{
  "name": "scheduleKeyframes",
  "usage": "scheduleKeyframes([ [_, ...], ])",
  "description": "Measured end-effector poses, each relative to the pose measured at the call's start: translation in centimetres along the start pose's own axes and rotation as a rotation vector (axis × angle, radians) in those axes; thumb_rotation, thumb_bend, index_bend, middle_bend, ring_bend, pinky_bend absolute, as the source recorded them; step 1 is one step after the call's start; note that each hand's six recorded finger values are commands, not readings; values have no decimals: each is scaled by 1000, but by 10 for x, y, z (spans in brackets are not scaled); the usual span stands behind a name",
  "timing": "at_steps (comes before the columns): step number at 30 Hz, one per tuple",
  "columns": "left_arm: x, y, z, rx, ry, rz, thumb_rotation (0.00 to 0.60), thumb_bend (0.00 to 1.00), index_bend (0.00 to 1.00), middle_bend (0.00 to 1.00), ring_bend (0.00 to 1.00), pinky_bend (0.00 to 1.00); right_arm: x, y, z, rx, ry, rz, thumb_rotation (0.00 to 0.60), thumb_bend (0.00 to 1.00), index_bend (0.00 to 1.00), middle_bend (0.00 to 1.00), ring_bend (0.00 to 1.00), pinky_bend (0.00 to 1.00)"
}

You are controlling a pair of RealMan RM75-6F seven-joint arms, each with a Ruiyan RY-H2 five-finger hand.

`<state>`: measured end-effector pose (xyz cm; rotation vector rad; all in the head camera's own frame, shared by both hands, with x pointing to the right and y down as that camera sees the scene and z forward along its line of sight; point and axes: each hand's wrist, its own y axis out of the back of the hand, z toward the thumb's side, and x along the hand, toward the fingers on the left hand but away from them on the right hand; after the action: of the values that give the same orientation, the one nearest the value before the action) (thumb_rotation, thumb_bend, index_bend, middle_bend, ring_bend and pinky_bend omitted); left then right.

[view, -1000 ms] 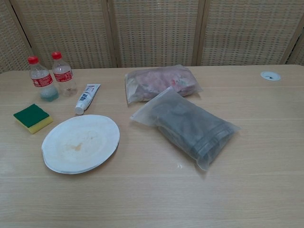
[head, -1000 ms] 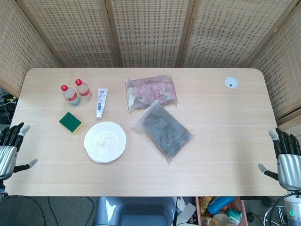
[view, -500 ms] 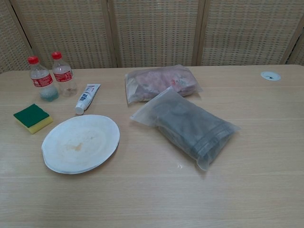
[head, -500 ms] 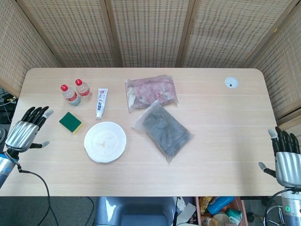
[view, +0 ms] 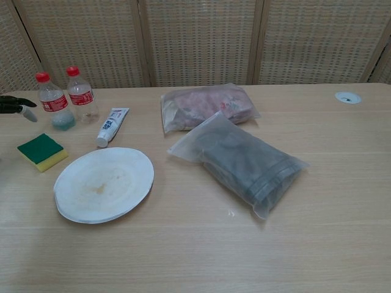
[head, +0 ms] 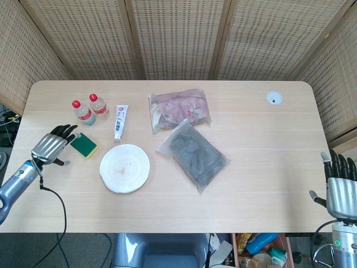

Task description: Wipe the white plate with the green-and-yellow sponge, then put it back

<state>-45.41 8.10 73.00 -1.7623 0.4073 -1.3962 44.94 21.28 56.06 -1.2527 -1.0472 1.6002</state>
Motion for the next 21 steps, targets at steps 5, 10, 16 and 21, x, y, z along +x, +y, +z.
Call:
scheduleKeyframes([
  [5,24,-8,9,59,1,-67,600,0,269,95,37,107,-3,-3,-3,9,-20,9,600,0,0,0,0,0],
  [10,40,-12,17,86,12,-97,600,0,266,96,37,113,-5,-7,-4,18,-29,19,600,0,0,0,0,0],
  [16,53,-10,21,90,37,-98,600,0,286,108,43,133,-8,-11,-5,24,-39,32,600,0,0,0,0,0],
  [21,60,-9,23,88,60,-106,600,0,314,150,80,199,-9,-13,-5,25,-44,41,600,0,0,0,0,0],
])
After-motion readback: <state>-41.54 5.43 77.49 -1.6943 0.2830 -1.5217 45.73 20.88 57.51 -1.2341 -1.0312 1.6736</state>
